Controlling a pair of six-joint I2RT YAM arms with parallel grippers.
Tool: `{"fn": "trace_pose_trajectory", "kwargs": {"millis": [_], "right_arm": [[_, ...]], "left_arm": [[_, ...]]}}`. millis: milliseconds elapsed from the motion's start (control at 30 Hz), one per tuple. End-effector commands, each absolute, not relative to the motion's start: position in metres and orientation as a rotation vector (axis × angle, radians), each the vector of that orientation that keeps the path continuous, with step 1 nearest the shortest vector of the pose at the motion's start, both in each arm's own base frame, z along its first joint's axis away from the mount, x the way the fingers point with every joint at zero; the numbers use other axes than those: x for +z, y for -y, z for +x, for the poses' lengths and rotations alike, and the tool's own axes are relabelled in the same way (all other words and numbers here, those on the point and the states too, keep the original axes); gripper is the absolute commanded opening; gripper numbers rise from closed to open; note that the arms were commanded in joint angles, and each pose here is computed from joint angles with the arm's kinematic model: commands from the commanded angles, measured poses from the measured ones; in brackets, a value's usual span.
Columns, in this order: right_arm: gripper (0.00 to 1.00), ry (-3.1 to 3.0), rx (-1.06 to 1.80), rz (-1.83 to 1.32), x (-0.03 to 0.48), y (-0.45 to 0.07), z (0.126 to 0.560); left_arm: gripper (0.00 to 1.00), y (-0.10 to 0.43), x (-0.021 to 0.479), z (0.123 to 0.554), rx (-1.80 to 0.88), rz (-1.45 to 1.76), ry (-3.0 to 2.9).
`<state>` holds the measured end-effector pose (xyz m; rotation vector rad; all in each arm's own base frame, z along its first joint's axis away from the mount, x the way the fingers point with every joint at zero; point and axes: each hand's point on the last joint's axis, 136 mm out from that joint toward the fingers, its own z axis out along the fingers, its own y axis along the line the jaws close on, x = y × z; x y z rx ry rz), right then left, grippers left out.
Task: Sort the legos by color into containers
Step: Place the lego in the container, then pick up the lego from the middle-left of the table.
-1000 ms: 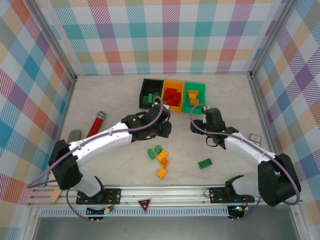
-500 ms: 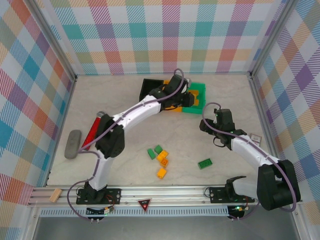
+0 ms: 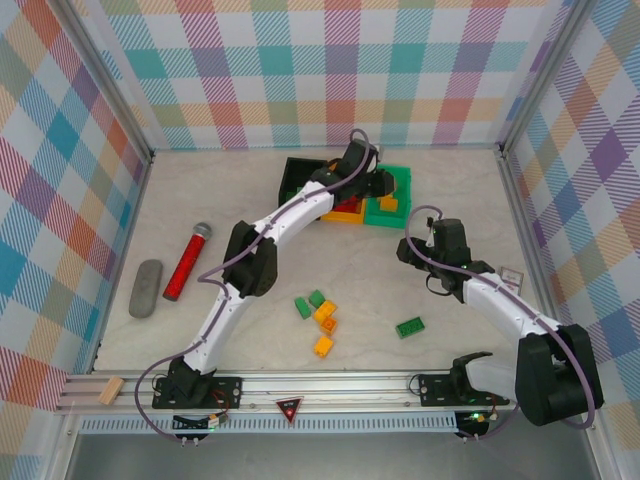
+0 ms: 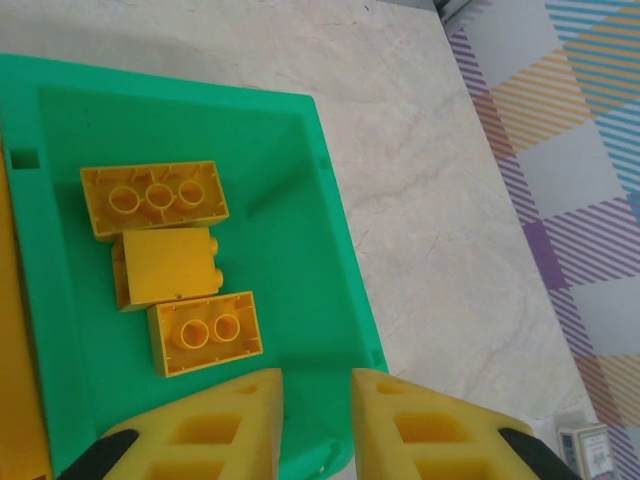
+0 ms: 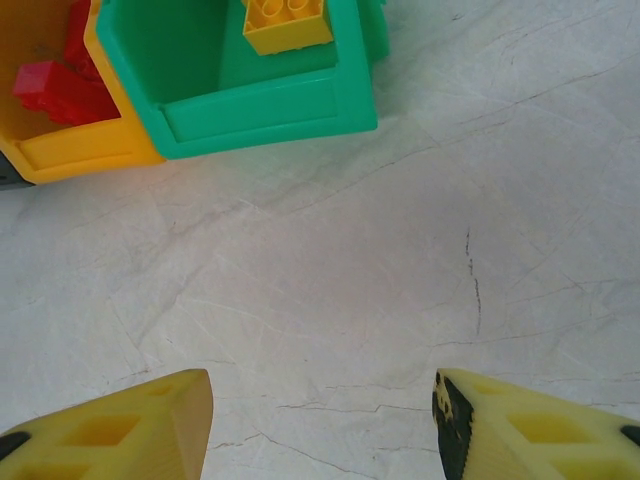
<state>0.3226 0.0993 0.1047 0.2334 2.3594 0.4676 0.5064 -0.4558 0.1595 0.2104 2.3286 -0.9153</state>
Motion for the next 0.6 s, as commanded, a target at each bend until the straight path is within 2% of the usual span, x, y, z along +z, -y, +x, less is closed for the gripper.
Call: {"fn": "trace_pose_trajectory", "kwargs": {"millis": [0, 133, 400, 567], "right_arm": [[0.61, -2.33, 0.504, 0.232, 0.111, -0.103, 0.324], [0.61, -2.331, 0.505, 0.23, 0.11, -0.103, 0.325], [0.61, -2.348, 0.517, 0.229, 0.103, -0.106, 0.327], [0.61, -2.372, 0.52, 0.228, 0.095, -0.108, 0.33]], "left_arm": [[0.25, 0.454, 0.189, 0.49, -1.009, 0.228, -2.32], [0.26, 0.426, 0.183, 0.441, -0.962, 0.293, -2.394], [0.31, 0.327, 0.155, 0.32, -0.715, 0.379, -2.607], [0.32, 0.299, 0.132, 0.244, -0.536, 0.541, -2.775]]}}
